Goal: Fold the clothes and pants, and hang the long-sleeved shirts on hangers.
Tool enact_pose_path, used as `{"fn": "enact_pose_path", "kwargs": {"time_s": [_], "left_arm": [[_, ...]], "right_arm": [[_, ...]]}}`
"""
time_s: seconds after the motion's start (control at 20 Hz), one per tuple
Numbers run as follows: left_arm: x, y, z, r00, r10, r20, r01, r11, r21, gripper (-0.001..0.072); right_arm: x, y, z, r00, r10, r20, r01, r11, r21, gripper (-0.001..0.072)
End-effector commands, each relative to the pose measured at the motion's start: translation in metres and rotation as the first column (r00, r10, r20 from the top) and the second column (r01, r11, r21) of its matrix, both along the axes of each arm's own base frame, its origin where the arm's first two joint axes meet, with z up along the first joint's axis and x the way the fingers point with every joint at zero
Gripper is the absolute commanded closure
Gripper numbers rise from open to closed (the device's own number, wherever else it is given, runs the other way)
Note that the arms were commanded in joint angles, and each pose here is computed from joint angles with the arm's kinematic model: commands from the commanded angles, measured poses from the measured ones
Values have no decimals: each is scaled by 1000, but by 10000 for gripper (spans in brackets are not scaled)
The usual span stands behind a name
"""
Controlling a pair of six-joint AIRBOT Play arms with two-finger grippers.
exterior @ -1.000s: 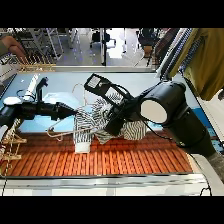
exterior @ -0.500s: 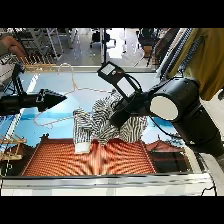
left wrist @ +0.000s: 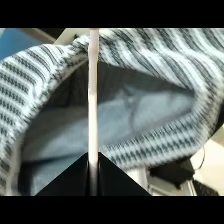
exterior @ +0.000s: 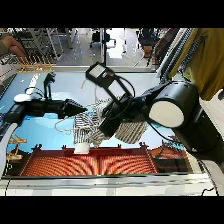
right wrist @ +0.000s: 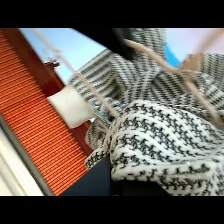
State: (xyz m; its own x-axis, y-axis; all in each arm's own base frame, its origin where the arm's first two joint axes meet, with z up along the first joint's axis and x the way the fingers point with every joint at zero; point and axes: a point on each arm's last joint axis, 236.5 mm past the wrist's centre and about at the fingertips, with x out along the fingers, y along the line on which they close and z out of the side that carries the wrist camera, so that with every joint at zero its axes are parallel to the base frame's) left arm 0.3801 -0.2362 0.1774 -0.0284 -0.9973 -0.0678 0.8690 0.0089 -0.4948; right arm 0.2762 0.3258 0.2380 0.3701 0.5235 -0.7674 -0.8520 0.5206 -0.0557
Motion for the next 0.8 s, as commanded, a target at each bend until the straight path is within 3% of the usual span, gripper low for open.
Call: {"fn": "enact_pose_path", "kwargs": {"time_s": [0.0,0.15,0.2,0.3,0.35,0.55,0.75], "left_arm": [[17,-8,28,999,40,18,-36,981,-193,686],[21,16,64,986,91,138,-36,931,-363,686],[21,21,67,984,94,152,-31,927,-374,686],[17,24,63,985,78,157,-16,932,-361,686],[14,23,61,983,68,171,-3,936,-352,686],[9,14,59,983,44,181,21,939,-344,686],[7,11,57,983,34,180,29,940,-339,686]], "right_arm": [[-45,1,-2,992,110,-62,-113,993,-43,665],[-59,-26,-9,990,91,-105,-105,985,-135,663],[-56,-34,-8,993,71,-89,-85,984,-158,621],[-41,-52,-1,1000,16,-21,-20,980,-197,288],[-32,-64,1,1000,4,27,3,971,-238,182],[18,-135,31,951,-34,308,177,876,-449,165],[76,-127,45,889,30,456,186,888,-421,160]]}}
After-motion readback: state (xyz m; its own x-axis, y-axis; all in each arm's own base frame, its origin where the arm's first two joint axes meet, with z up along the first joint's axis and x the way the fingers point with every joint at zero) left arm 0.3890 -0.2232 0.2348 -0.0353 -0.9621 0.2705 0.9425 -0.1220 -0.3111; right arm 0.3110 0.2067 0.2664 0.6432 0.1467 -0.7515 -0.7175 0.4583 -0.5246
